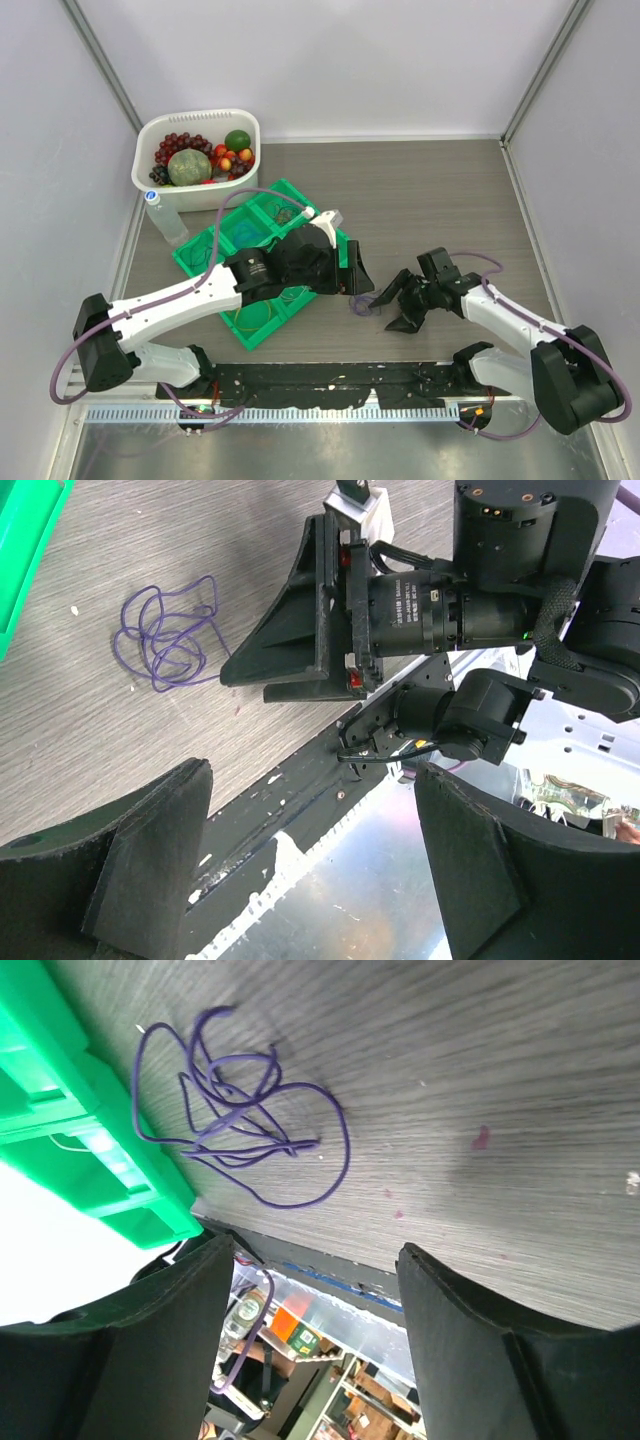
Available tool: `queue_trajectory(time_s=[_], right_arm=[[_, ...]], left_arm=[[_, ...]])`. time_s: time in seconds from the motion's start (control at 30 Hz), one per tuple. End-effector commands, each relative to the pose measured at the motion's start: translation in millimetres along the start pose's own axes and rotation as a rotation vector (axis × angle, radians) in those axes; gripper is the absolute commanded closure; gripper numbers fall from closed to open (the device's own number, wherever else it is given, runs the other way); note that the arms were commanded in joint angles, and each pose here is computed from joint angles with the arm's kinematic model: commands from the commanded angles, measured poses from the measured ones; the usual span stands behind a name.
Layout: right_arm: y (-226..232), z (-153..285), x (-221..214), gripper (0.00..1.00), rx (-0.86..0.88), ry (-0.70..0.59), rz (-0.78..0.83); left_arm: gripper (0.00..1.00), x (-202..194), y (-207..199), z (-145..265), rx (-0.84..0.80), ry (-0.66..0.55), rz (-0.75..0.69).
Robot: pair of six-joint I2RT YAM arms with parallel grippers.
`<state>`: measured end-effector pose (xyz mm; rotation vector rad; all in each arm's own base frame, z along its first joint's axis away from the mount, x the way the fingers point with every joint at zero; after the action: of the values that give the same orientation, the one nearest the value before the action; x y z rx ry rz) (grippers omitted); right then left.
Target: Untangle the cables
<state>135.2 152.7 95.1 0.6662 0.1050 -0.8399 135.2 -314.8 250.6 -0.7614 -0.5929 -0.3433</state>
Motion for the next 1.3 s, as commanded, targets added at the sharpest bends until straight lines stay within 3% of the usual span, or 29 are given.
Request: queue_trajectory(time_s=[0.0, 0.2, 0.37, 0.47, 0.7, 0.83, 0.93, 1.03, 1.13, 1.27], right_arm=[[21.0, 0.4, 6.2, 0.28, 0.049, -0.034, -0.058], [28.2, -8.8, 14.4, 0.34, 0.052, -0.062, -0.197], [22.2, -18.0, 21.8, 0.48, 0.071, -0.098, -0.287], [23.0, -23.2, 22.9, 0.55, 0.071, -0.082, -0.296], [20.7, -22.9, 25.0, 0.56, 0.064, -0.112, -0.286], [20.4, -27.1, 25.0, 0.67, 0.078, -0.093, -0.282], [26.0, -27.2, 25.6, 0.78, 0.078, -0.091, -0.229], [36.5, -18.2, 23.9, 0.97, 0.093, -0.104, -0.164], [63.5, 7.3, 22.3, 0.99, 0.103, -0.159, 0.042], [112.2, 56.5, 13.0, 0.99, 0.188, -0.227, 0.423]], left_arm=[[0.14, 3.6, -3.3, 11.3, -0.014, -0.032, -0.006], [0.14, 1.3, -0.4, 27.3, -0.009, -0.038, -0.002], [0.14, 2.7, 7.9, 42.3, 0.037, -0.085, 0.003], [0.15, 1.7, 9.8, 48.7, 0.043, -0.090, -0.002], [0.14, 3.7, 9.1, 55.5, 0.043, -0.103, -0.011], [0.15, 5.7, 6.2, 53.6, 0.037, -0.096, -0.016], [0.14, 7.8, 4.6, 53.4, 0.035, -0.093, -0.026], [0.15, 18.0, -1.2, 60.6, 0.029, -0.119, -0.054], [0.17, 34.9, -12.1, 75.6, -0.004, -0.164, -0.091], [0.30, 57.2, -27.3, 98.6, -0.081, -0.234, -0.141]])
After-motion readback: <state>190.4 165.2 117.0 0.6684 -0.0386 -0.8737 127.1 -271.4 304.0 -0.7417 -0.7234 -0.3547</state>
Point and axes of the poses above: each gripper's point midway between its finger pads, its own z axis back along the fingers, its own y axis along the line the jaws close on, x = y × z, the point moved 6 cm from there along z, back along the fingers, and after that the axes turned 11 degrees about -z, right-handed, at the moved point
